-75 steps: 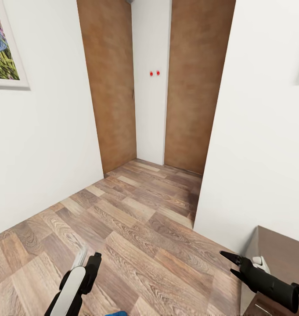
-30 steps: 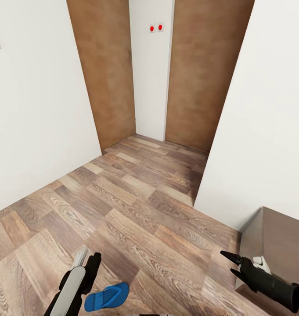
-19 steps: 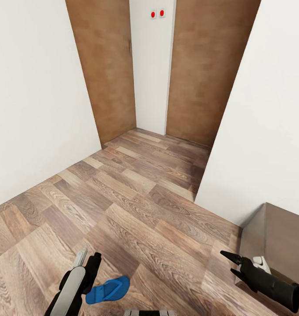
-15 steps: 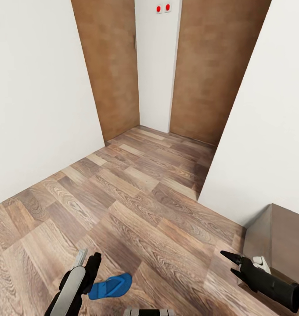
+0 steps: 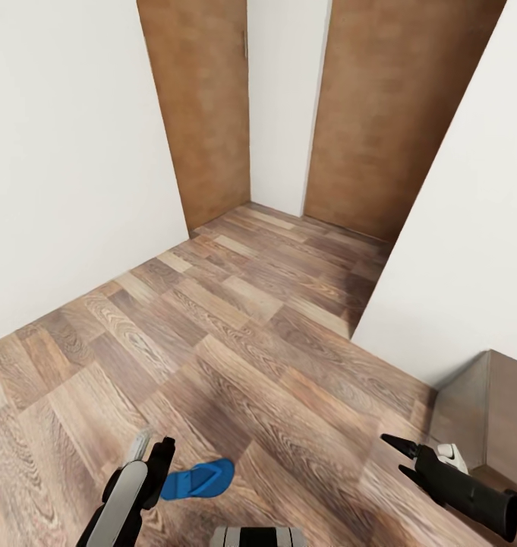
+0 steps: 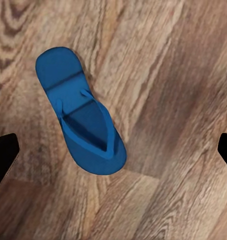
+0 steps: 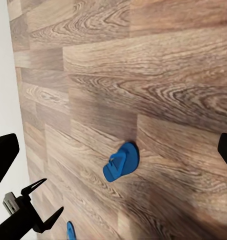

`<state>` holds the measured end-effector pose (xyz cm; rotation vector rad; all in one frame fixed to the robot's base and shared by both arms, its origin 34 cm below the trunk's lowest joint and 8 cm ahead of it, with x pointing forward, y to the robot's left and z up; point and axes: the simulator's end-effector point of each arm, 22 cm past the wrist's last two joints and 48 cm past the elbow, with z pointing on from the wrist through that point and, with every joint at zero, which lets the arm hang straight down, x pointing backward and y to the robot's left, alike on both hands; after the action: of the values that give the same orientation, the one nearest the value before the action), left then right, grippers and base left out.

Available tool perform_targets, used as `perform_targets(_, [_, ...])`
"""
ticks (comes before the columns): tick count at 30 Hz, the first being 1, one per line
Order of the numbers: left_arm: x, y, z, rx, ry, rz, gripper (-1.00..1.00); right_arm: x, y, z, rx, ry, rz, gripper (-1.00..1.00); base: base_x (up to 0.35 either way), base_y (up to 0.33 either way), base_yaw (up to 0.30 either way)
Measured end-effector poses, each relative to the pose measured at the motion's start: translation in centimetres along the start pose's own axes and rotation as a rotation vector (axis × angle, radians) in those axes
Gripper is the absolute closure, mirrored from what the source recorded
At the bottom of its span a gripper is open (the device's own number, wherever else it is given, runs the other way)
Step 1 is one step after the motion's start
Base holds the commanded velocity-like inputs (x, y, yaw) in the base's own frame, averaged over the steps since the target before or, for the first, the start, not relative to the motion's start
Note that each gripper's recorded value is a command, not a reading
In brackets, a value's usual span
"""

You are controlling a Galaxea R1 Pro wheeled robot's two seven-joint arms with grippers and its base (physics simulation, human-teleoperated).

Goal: In the bedroom, move the book from the bed onto either nightstand, and place the two sandals side by side next to the bed.

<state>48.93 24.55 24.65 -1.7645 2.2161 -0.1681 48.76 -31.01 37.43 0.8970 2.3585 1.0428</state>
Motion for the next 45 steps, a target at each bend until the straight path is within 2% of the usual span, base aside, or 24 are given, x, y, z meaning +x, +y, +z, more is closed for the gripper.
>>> perform_targets(6, [0.0,0.0,0.0,-0.001,0.001,0.000,-1.00,0.0,0.0,0.0,0.000,0.000,0.000,-1.00,0.000,0.000,0.225])
perform_targets(14, [-0.1,-0.3,-0.2,0.007,-0.001,0.001,-1.00,0.0,0.0,0.0,-0.001,0.000,0.001,-1.00,0.000,0.000,0.033])
perform_targets(18, [-0.1,-1.1,-0.3,0.035,0.000,0.001,-1.00,0.1,0.0,0.0,-0.001,0.000,0.001,-1.00,0.000,0.000,0.002])
perform_targets(25, [0.5,-3.4,-0.5,0.138,0.008,0.019,-1.00,0.1,0.1,0.1,-0.002,0.001,0.002,-1.00,0.000,0.000,0.000])
perform_targets(28, [0.6,-3.7,-0.6,0.152,0.009,0.023,-1.00,0.1,0.0,0.1,-0.001,0.001,0.002,-1.00,0.000,0.000,0.000])
perform_targets(45, [0.5,-3.3,-0.2,0.149,0.010,0.023,-1.00,0.1,0.0,0.1,-0.001,0.001,0.002,-1.00,0.000,-0.075,0.000])
